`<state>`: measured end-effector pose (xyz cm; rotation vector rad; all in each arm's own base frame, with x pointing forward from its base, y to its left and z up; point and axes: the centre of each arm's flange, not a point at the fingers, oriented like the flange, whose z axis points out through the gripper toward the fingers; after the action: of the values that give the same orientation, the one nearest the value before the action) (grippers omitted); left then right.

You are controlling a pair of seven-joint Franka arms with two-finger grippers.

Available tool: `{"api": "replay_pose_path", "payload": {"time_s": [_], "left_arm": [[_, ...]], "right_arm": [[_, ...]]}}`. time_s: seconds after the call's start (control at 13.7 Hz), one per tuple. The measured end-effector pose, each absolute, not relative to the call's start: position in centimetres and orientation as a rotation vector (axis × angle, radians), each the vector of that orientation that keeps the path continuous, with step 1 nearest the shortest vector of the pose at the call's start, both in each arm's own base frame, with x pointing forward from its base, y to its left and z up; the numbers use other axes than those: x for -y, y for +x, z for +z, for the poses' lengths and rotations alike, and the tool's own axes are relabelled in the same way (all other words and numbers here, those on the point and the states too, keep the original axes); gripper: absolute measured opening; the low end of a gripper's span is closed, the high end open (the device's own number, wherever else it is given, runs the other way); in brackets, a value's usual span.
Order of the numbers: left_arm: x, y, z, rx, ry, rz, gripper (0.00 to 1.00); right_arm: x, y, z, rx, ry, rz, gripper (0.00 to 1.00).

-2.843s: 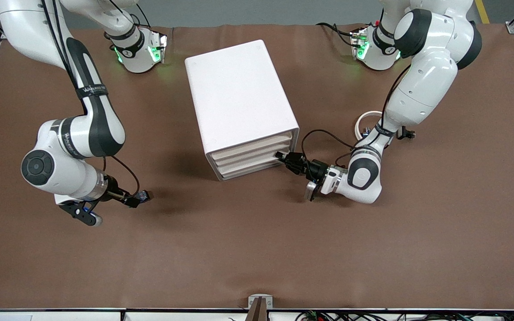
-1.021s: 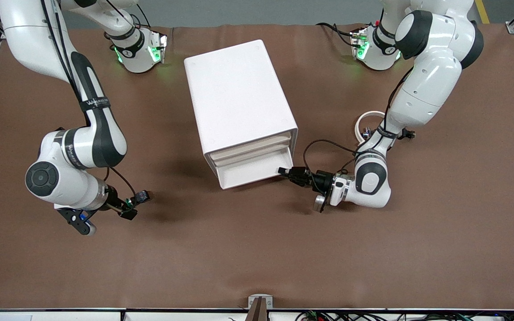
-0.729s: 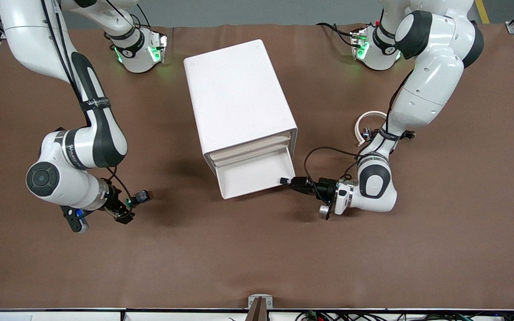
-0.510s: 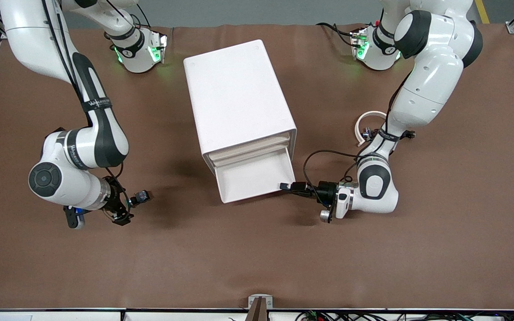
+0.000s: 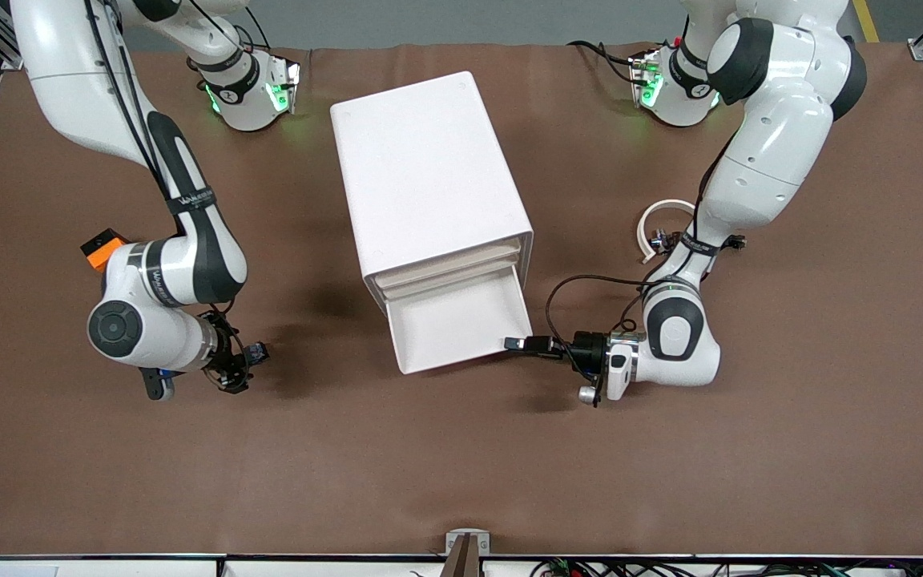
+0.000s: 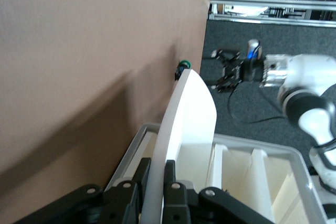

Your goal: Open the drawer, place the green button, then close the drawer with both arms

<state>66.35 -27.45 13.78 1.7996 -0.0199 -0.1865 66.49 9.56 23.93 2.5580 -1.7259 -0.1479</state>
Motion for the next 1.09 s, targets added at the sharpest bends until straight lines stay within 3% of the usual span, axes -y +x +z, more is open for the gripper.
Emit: {"api": "replay_pose_path", "payload": {"time_s": [0.44, 0.95, 1.02, 1.09], "left_arm": [[27.6, 66.8, 13.9, -0.03, 1.821, -0.186, 0.19], [28.5, 70.3, 18.7, -0.233, 1.795, -0.167, 0.93], [28.3, 70.6, 19.5, -0.248, 1.802, -0.174, 1.0], [27.9, 70.8, 20.5, -0.252, 1.831, -0.185, 1.0]], "right_arm": [[-9.3, 65.1, 19.8, 1.64, 2.609, -0.15, 1.0], [-9.2, 64.2, 17.8, 1.536, 2.653, -0.182, 1.0], [-9.2, 64.2, 17.8, 1.535, 2.654, -0.182, 0.96], [-9.2, 64.2, 17.8, 1.534, 2.654, -0.182, 0.96]]}}
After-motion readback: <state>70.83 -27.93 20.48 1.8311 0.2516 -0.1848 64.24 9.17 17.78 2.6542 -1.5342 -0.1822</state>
